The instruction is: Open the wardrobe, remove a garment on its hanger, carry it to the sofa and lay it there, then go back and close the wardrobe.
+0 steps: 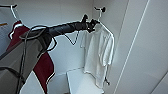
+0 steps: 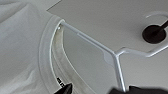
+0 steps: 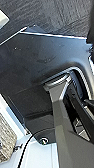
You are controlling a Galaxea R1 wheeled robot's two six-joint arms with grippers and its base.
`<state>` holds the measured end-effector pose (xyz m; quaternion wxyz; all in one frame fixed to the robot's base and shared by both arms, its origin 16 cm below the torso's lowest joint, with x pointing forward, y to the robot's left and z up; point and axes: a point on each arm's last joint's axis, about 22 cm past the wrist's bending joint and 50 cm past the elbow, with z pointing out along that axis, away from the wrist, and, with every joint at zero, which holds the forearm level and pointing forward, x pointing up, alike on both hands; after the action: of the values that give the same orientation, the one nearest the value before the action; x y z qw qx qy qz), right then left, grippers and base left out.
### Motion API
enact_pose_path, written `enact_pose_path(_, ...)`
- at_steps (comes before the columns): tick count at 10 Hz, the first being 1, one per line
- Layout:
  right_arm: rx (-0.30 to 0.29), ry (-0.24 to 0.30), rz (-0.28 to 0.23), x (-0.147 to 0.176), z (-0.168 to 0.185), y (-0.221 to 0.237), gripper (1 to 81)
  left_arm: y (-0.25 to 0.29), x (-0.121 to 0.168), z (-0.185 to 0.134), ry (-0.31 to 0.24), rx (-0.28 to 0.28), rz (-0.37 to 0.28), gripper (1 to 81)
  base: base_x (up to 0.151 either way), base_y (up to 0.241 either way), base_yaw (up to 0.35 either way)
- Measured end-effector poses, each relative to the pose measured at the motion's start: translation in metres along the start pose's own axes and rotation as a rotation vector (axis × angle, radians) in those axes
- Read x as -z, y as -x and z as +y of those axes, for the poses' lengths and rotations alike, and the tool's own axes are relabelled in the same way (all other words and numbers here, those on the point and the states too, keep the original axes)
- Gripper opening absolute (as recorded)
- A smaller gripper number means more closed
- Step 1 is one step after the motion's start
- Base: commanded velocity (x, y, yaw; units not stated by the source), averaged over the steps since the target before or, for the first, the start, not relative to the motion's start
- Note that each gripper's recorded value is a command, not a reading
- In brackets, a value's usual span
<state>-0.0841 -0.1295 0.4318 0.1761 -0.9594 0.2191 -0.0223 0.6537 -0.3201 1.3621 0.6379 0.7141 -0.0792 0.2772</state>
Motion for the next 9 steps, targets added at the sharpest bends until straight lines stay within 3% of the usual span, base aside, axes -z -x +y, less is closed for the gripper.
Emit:
enact_pose_path(5,0.0,-0.007,-0.002,-0.002,-0.007,0.0,81.1,-0.013,-0.004,0.026,0.104,0.004,0.076,81.1,0.0,0.0,0.0)
enact_pose_path(9,-0.003,-0.009,-0.001,-0.002,-0.008,0.0,81.1,-0.001,-0.033,0.042,0.114,-0.021,0.105,81.1,0.0,0.0,0.0)
